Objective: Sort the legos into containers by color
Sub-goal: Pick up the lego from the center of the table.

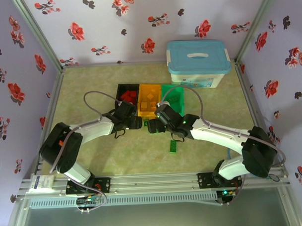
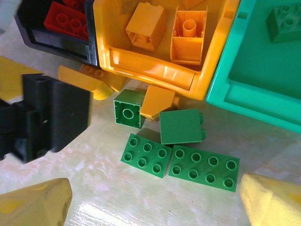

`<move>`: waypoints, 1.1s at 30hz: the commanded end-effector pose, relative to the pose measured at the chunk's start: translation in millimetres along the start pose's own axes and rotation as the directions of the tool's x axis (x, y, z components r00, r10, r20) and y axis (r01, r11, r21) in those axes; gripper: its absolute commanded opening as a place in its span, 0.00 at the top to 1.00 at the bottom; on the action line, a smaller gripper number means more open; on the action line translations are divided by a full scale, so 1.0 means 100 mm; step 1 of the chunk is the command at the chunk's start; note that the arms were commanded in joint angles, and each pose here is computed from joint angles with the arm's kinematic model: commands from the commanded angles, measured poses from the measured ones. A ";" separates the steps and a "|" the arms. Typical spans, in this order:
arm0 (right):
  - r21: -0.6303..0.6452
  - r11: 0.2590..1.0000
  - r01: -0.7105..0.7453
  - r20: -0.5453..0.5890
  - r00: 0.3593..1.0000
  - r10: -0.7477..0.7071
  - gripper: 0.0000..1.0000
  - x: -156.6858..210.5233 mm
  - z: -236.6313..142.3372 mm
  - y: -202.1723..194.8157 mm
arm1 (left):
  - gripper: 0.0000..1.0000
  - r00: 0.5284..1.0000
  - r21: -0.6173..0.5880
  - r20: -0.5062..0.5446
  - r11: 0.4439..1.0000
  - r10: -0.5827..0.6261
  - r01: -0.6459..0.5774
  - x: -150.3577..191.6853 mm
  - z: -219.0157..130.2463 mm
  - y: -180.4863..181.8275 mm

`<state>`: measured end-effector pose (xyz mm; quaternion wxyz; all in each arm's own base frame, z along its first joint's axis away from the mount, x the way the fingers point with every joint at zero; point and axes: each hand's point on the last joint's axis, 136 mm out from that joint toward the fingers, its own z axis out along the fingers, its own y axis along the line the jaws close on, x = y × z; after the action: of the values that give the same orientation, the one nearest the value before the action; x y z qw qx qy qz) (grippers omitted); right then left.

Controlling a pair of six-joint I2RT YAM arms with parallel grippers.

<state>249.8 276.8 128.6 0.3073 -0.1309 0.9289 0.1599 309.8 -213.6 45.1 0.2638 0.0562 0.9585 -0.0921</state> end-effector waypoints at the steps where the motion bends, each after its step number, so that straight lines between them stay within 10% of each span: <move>1: 0.028 0.999 -0.029 0.040 0.999 0.028 0.07 -0.03 -0.08 -0.09 | 0.12 1.000 0.017 0.015 1.000 0.014 -0.015 -0.17 0.08 -0.09; 18: 0.067 0.997 -0.046 0.076 0.996 0.041 0.07 0.04 -0.17 -0.28 | 0.34 0.998 -0.045 -0.060 0.998 0.036 -0.039 -0.15 0.28 -0.05; 33: 0.054 0.996 -0.065 0.100 0.993 0.059 0.08 0.04 -0.25 -0.31 | 0.52 0.995 0.022 0.091 0.999 0.026 -0.028 -0.44 -0.43 -0.20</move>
<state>240.7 246.3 134.8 0.3368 -0.1075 0.9231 0.1511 323.1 -230.3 84.1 0.2861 0.0708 0.9503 -0.1006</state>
